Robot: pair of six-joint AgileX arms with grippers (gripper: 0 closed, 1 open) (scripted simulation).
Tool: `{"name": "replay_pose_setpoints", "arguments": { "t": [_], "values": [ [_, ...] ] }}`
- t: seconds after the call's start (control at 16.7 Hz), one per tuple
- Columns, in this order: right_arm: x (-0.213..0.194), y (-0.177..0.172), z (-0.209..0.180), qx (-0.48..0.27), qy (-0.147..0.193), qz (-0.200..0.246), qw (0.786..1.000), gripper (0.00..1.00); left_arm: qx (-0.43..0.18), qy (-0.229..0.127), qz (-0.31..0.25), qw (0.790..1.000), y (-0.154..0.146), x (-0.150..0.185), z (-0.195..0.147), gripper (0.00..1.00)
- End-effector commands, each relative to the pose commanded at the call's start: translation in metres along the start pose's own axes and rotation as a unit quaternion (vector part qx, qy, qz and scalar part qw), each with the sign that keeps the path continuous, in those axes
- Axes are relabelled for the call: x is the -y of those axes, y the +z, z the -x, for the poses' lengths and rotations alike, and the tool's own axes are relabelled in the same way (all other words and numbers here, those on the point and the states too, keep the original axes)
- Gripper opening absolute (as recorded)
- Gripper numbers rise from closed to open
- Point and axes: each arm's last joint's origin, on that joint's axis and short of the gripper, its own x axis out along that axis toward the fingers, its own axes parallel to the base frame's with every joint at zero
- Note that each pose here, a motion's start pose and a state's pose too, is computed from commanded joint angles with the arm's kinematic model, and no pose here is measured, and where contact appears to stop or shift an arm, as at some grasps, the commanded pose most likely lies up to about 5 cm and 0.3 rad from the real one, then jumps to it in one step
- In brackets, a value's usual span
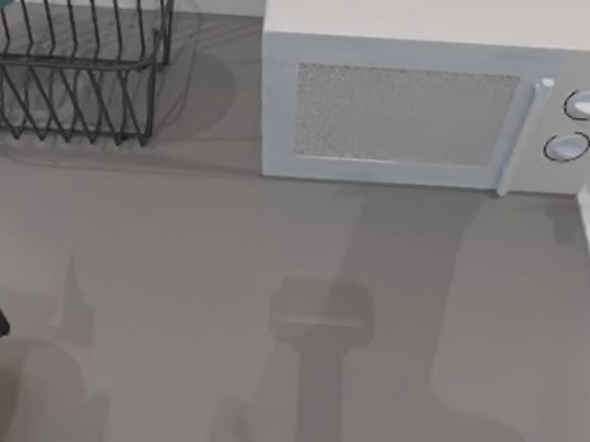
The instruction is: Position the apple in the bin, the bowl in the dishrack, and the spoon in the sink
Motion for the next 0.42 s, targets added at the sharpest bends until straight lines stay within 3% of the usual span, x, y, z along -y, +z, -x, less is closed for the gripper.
{"name": "replay_pose_setpoints", "arguments": {
  "t": [0.12, 0.42],
  "values": [
    [0.0000, 0.0000, 0.0000, 0.000, 0.000, 0.000, 1.000, 1.00, 0.000, 0.000, 0.000, 1.000, 0.0000, 0.0000, 0.0000, 1.00],
    [0.0000, 0.0000, 0.0000, 0.000, 0.000, 0.000, 1.000, 1.00, 0.000, 0.000, 0.000, 1.000, 0.0000, 0.0000, 0.0000, 1.00]
  ]
}}
